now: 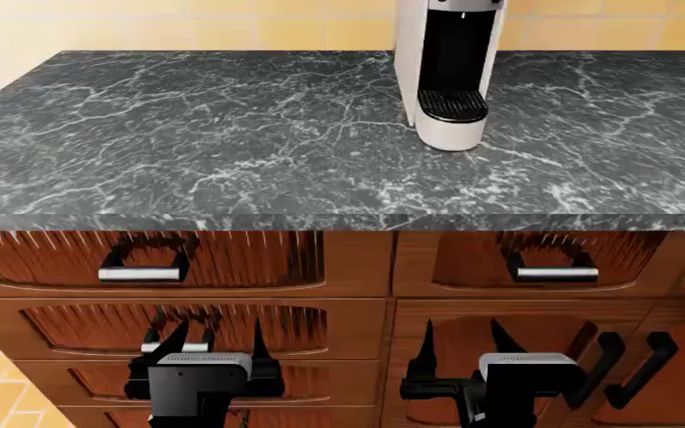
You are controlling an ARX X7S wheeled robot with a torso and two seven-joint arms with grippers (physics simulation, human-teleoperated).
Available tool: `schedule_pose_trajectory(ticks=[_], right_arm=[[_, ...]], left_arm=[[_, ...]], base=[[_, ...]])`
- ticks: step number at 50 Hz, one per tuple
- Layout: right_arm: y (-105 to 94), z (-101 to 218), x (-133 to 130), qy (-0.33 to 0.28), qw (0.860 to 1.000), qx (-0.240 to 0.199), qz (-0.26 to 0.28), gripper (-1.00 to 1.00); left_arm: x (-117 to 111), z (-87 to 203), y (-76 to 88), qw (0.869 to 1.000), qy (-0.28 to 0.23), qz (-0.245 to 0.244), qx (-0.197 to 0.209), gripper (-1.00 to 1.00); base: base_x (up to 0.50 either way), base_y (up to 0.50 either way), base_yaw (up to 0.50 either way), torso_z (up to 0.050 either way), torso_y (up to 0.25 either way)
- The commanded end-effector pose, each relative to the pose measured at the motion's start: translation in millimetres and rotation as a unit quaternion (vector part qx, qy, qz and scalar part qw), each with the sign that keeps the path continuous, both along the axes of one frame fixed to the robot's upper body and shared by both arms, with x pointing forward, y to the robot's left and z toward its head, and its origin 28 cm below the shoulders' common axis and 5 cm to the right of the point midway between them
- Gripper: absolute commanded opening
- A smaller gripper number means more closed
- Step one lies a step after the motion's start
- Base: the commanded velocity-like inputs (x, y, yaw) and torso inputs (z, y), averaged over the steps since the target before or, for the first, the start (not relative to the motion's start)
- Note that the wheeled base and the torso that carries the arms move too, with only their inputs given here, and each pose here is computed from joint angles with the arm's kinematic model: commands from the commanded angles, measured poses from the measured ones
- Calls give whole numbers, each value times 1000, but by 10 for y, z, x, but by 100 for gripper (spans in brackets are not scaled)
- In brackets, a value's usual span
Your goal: Pick and place the shaker into the drawer. Then close the cabinet.
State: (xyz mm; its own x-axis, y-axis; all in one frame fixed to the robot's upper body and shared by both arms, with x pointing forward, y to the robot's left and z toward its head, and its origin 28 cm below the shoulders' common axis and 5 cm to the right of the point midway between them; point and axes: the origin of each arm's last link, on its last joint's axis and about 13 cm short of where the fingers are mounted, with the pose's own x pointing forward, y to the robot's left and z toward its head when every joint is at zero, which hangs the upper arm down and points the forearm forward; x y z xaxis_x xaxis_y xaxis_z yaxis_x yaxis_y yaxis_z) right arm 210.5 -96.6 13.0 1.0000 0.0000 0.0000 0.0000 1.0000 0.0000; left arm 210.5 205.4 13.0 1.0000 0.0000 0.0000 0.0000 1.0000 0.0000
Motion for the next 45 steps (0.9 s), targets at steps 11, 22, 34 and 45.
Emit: schedule_pose_trajectory(ticks=[11, 22, 34, 45], right_arm=[[7, -32, 37, 11, 1000, -10, 6, 100], [9, -35, 39, 18, 1000, -10, 9, 100], [-169, 1142, 597, -48, 998, -27, -18, 100], [-245, 5047, 1134, -238, 967, -93, -20, 100]], left_arm=[[39, -51, 11, 1000, 11, 11, -7, 100], [37, -101, 10, 1000, 14, 7, -5, 100], [566, 758, -121, 999, -48, -8, -11, 100], [1426, 4698, -331, 970, -243, -10, -15, 100]], base=[[0, 437, 0, 0, 0], [0, 500, 0, 0, 0], [0, 117, 0, 15, 41], [0, 0, 0, 50, 77]])
